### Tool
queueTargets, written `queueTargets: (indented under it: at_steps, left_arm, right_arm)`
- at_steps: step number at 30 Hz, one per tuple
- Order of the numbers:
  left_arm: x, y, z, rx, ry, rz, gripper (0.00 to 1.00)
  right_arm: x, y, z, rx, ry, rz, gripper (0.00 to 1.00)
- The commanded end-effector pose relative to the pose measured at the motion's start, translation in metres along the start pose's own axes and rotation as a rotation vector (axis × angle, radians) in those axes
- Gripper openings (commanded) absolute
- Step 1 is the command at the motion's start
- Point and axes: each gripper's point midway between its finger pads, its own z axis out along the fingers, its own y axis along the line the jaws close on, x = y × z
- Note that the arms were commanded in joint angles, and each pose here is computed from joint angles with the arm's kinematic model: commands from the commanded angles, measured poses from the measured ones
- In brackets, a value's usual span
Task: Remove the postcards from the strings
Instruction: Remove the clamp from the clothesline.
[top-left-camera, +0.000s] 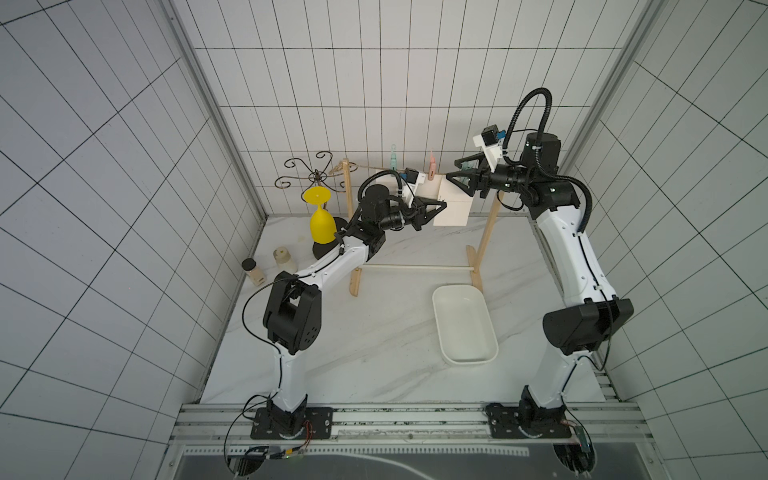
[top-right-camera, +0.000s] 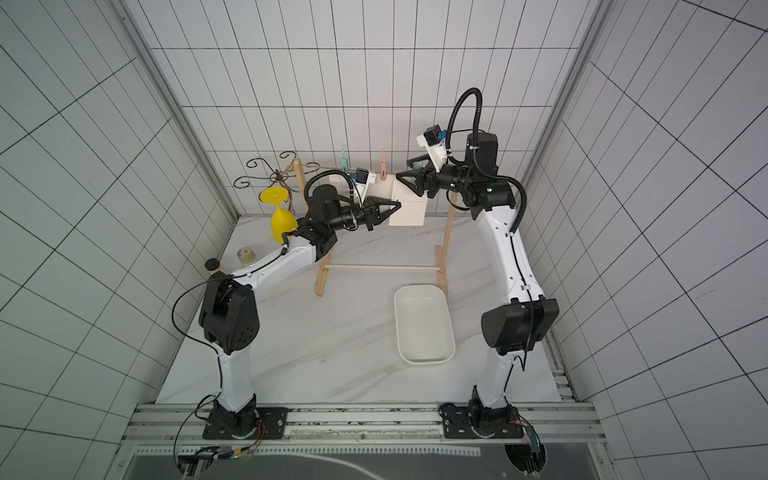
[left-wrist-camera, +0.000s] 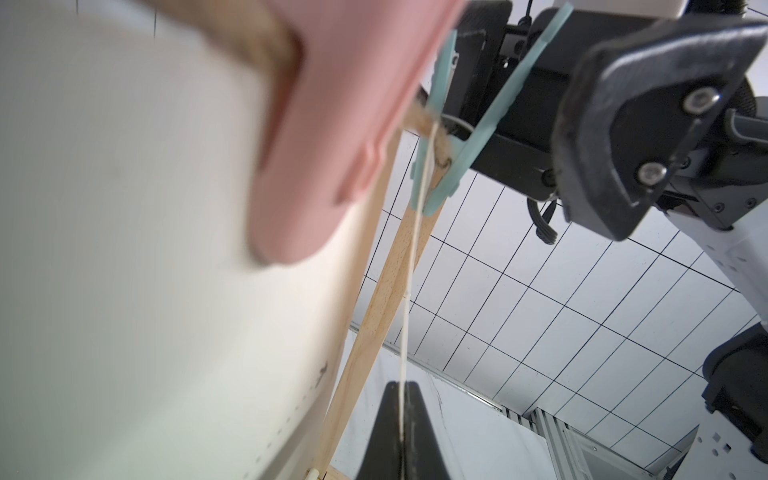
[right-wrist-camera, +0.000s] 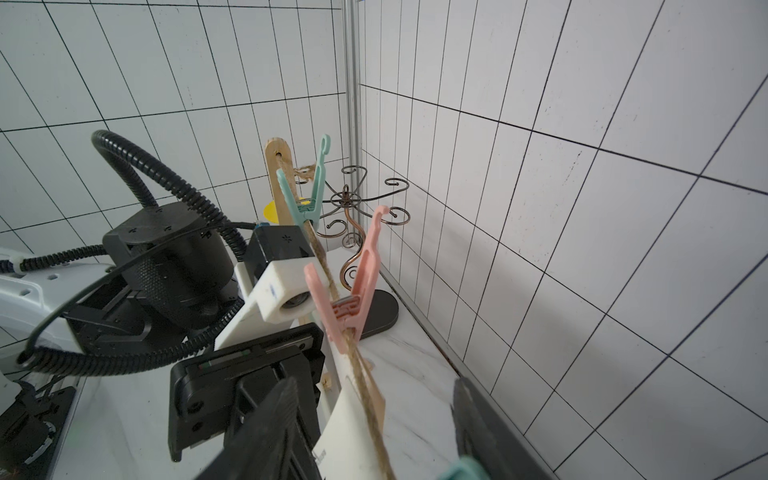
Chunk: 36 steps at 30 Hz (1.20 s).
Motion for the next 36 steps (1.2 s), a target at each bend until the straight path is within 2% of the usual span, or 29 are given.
queueTargets:
  at_steps: [1, 17, 36]
  left_arm:
    - [-0.008, 0.0, 0.001, 0.021, -0.01, 0.01, 0.0]
    - [-0.005, 0.001, 0.001, 0.032, 0.003, 0.001, 0.0]
    - [-0.003, -0.001, 0.002, 0.048, 0.021, -0.004, 0.0]
  right_arm:
    - [-0.007, 0.007, -0.007, -0.064, -0.011, 0.014, 0.61]
    - [-0.007, 0.009, -0.014, -0.149, -0.033, 0.05, 0.52]
    - [-0.005, 0.003, -0.022, -0.193, -0.049, 0.079, 0.5]
